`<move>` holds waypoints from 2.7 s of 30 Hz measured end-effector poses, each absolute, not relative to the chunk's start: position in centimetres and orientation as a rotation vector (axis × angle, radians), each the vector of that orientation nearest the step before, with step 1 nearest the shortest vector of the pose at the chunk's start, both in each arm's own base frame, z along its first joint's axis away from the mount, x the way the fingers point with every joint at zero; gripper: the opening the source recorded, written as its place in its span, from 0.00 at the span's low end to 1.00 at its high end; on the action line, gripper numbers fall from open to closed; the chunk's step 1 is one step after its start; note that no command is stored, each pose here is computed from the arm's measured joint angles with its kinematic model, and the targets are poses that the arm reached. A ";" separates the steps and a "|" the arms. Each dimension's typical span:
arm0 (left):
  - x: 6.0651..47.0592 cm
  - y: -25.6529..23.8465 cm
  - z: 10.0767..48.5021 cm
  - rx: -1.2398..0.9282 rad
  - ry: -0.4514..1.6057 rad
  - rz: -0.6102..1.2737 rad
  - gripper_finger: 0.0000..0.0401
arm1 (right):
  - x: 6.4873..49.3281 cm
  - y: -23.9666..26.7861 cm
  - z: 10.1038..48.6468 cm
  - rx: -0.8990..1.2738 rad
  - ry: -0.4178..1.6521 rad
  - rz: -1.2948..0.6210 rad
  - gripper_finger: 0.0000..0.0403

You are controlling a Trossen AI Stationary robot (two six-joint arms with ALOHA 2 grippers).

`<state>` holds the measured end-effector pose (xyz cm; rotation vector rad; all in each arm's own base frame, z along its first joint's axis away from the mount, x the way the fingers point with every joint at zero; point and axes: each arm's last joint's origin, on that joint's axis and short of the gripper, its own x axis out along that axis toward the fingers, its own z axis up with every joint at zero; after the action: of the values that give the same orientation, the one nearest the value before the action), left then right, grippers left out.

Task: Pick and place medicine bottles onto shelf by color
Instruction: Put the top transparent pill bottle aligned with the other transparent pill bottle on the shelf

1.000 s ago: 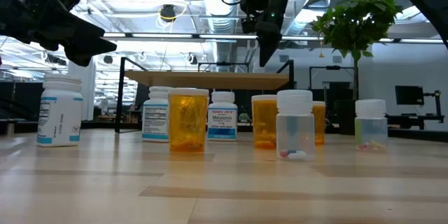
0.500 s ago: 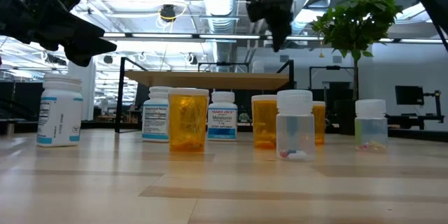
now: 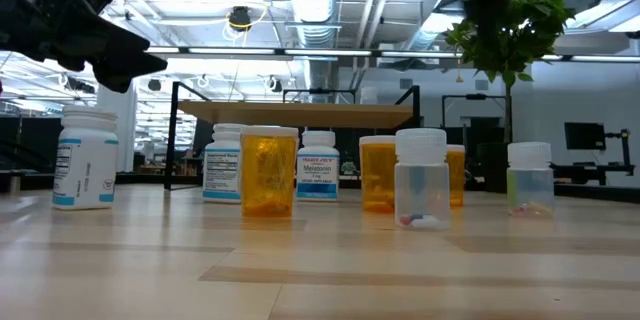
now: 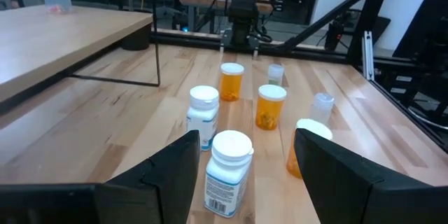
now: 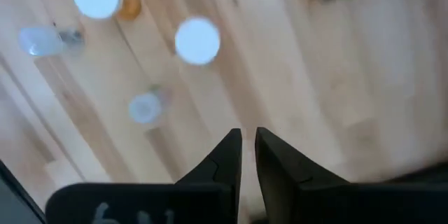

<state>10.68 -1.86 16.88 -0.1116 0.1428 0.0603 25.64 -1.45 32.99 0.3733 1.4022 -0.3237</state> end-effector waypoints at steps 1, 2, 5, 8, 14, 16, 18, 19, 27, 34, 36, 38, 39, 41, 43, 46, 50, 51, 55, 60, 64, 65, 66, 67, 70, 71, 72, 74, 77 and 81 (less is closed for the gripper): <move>10.7 -1.9 16.9 -0.112 0.142 0.061 0.55 | 25.1 -0.5 32.5 0.397 1.374 -0.330 0.16; 10.7 -1.9 16.9 -0.112 0.143 0.061 0.55 | 24.6 0.4 32.1 0.419 1.340 -0.328 0.16; 10.7 -1.9 16.9 -0.114 0.135 0.061 0.55 | 23.8 2.6 31.2 0.466 1.255 -0.295 0.16; 10.7 -1.9 17.0 -0.114 0.133 0.060 0.55 | 24.1 4.0 30.7 0.469 1.195 -0.246 0.16; 10.7 -1.9 17.0 -0.114 0.133 0.061 0.55 | 26.0 5.9 29.0 0.436 1.208 -0.199 0.17; 10.7 -1.9 17.0 -0.114 0.132 0.061 0.55 | 26.6 6.3 28.0 0.437 1.244 -0.216 0.20; 10.7 -1.9 17.0 -0.114 0.132 0.061 0.55 | 27.3 6.6 26.7 0.454 1.295 -0.262 0.24; 10.7 -1.9 17.0 -0.114 0.133 0.061 0.55 | 27.6 6.6 26.1 0.466 1.323 -0.291 0.28; 10.7 -1.9 17.0 -0.115 0.130 0.061 0.55 | 30.2 7.1 22.0 0.690 1.541 -0.315 0.62; 10.7 -1.9 17.0 -0.088 0.132 0.058 0.55 | 31.2 6.0 20.4 0.820 1.699 -0.361 0.72; 10.7 -1.9 17.0 -0.068 0.133 0.056 0.55 | 31.1 5.8 20.8 0.795 1.711 -0.371 0.72; 10.7 -1.9 17.0 -0.054 0.133 0.055 0.55 | 31.2 5.7 21.4 0.757 1.699 -0.369 0.72; 10.7 -1.9 17.0 -0.051 0.133 0.055 0.55 | 31.1 5.7 21.8 0.732 1.686 -0.378 0.72; 10.7 -1.9 17.0 -0.051 0.134 0.055 0.55 | 31.0 5.7 22.9 0.680 1.618 -0.417 0.72; 10.7 -1.9 17.0 -0.051 0.134 0.054 0.55 | 30.7 5.8 23.7 0.659 1.549 -0.475 0.72; 10.7 -1.9 17.0 -0.051 0.134 0.055 0.55 | 30.6 6.3 23.9 0.658 1.507 -0.518 0.72; 10.7 -1.9 17.0 -0.051 0.135 0.054 0.55 | 30.6 7.2 23.8 0.641 1.494 -0.517 0.72; 10.7 -1.9 17.0 -0.051 0.134 0.054 0.55 | 30.6 7.5 23.7 0.616 1.484 -0.524 0.72; 10.7 -1.9 17.0 -0.051 0.135 0.054 0.55 | 30.7 8.5 22.7 0.571 1.491 -0.578 0.72; 10.7 -1.9 17.0 -0.051 0.134 0.054 0.55 | 30.8 9.3 22.0 0.546 1.480 -0.620 0.72; 10.7 -1.9 17.0 -0.050 0.136 0.052 0.55 | 30.9 9.3 21.4 0.550 1.494 -0.665 0.72; 10.7 -1.9 17.0 -0.050 0.136 0.052 0.55 | 31.0 9.2 21.1 0.552 1.501 -0.676 0.72; 10.7 -1.9 17.0 -0.050 0.136 0.052 0.55 | 31.1 9.2 20.9 0.550 1.511 -0.686 0.72; 10.7 -1.9 17.0 -0.050 0.136 0.051 0.55 | 31.1 9.2 20.7 0.548 1.518 -0.690 0.72; 10.7 -1.9 17.0 -0.050 0.137 0.051 0.55 | 31.5 9.3 20.2 0.561 1.522 -0.684 0.72; 10.7 -1.9 17.0 -0.050 0.137 0.051 0.55 | 31.5 9.3 19.9 0.557 1.534 -0.691 0.72; 10.7 -1.9 17.0 -0.050 0.136 0.052 0.55 | 31.6 9.3 19.7 0.559 1.543 -0.688 0.72; 10.7 -1.9 17.0 -0.050 0.137 0.051 0.55 | 31.8 9.4 19.4 0.565 1.548 -0.677 0.72; 10.7 -1.9 17.0 -0.051 0.135 0.052 0.55 | 32.0 9.5 18.8 0.561 1.572 -0.672 0.71; 10.7 -1.9 17.0 -0.050 0.135 0.053 0.55 | 32.0 9.4 18.8 0.565 1.571 -0.677 0.68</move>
<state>10.70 -1.87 16.97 -0.0504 0.1353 0.0534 31.96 9.44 18.84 0.5654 1.5709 -0.6774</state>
